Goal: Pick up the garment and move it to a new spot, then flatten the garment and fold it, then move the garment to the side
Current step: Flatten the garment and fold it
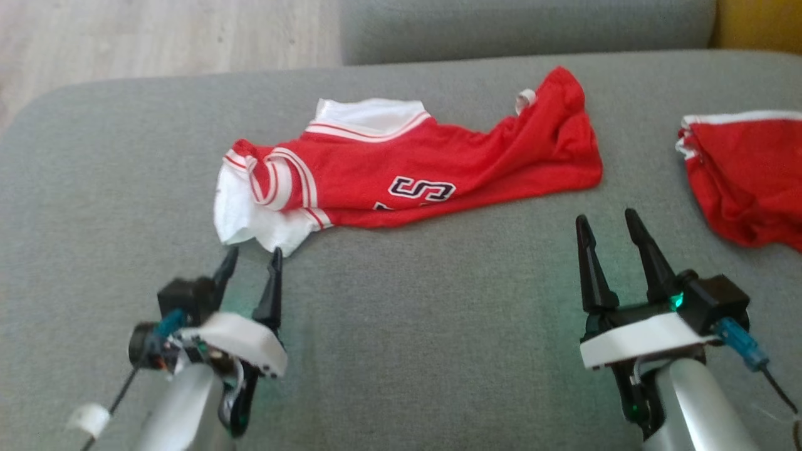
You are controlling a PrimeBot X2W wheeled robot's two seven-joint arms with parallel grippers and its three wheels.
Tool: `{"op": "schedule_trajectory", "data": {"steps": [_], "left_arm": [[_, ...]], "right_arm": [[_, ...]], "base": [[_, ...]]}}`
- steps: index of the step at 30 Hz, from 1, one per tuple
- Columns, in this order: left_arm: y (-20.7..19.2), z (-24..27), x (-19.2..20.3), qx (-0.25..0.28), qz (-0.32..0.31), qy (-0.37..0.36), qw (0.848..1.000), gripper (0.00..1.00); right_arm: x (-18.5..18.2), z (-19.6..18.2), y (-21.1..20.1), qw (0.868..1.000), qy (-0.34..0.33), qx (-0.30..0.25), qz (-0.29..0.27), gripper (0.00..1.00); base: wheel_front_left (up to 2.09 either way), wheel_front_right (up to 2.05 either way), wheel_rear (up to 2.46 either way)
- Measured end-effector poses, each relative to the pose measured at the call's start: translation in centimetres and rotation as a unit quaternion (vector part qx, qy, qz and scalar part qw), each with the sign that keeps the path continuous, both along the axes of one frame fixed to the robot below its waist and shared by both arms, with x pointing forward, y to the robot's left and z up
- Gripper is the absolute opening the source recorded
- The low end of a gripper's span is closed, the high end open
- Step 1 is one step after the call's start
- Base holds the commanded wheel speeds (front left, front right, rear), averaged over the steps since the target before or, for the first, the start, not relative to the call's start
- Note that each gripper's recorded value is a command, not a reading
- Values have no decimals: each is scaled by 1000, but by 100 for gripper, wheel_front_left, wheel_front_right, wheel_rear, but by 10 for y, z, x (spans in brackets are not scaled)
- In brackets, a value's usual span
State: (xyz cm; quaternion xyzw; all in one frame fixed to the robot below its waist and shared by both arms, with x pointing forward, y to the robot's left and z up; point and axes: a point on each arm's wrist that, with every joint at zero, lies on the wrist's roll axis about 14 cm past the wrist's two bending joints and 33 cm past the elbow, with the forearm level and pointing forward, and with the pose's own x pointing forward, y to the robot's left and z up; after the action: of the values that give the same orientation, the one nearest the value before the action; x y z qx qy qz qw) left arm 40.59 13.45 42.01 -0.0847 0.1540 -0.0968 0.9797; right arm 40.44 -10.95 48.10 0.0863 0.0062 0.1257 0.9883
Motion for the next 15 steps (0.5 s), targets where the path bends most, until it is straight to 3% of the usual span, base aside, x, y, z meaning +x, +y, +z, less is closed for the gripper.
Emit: {"op": "schedule_trajectory", "data": {"steps": [15], "left_arm": [[23, -54, 48, 66, 35, 118, 990, 100]], "right_arm": [[18, -18, -21, 999, 19, -3, -30, 100]], "base": [[0, 0, 0]]}}
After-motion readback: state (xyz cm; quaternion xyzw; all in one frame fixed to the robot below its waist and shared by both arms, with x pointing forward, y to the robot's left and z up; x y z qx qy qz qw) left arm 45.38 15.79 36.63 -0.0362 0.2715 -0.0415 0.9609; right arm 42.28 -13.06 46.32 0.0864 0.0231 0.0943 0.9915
